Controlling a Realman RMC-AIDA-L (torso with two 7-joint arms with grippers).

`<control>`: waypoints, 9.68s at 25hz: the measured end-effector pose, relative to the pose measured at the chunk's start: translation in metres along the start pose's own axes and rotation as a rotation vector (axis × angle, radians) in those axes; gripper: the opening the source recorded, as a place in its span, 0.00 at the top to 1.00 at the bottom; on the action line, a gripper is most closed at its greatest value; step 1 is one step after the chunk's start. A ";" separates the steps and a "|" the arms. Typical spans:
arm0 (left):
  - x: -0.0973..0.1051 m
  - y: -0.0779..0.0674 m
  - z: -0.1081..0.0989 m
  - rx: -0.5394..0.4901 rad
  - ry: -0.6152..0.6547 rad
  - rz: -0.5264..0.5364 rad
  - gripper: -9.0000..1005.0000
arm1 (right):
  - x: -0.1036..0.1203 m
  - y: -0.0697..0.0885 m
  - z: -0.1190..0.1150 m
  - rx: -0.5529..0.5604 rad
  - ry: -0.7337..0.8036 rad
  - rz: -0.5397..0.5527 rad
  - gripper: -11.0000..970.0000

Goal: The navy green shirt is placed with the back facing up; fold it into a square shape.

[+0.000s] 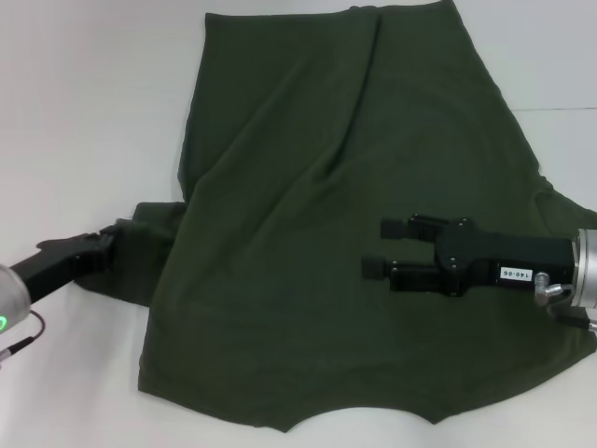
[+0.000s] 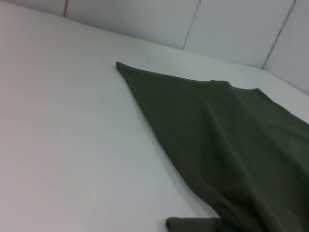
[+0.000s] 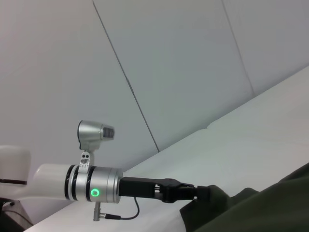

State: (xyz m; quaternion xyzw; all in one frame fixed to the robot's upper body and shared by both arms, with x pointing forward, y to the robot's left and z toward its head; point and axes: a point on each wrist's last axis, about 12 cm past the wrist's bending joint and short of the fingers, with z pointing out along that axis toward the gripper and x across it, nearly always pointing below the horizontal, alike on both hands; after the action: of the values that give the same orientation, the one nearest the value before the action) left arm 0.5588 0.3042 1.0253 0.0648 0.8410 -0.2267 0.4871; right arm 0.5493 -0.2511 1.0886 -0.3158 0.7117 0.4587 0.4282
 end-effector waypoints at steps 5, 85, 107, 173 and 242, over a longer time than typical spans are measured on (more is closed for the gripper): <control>-0.002 0.010 -0.012 -0.042 -0.015 -0.006 0.98 | 0.001 0.000 0.000 0.003 -0.023 0.014 0.06; -0.007 -0.099 0.003 0.682 -0.184 0.152 0.28 | 0.009 -0.023 -0.063 0.280 -0.177 0.396 0.06; 0.014 -0.107 0.006 0.694 -0.132 0.291 0.25 | 0.013 -0.059 -0.168 0.727 -0.037 0.656 0.06; 0.018 -0.105 0.007 0.655 -0.137 0.255 0.25 | 0.010 -0.074 -0.179 0.864 -0.082 0.567 0.98; 0.009 -0.099 0.012 0.599 -0.166 0.237 0.25 | -0.062 -0.079 -0.035 0.540 0.102 0.272 0.98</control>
State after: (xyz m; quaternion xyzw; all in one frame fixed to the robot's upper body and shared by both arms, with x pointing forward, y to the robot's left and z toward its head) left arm 0.5311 0.2093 1.0439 0.2836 0.6810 -0.4101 0.5363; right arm 0.6317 -0.3104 1.1215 -0.1152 0.8642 0.2895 0.3951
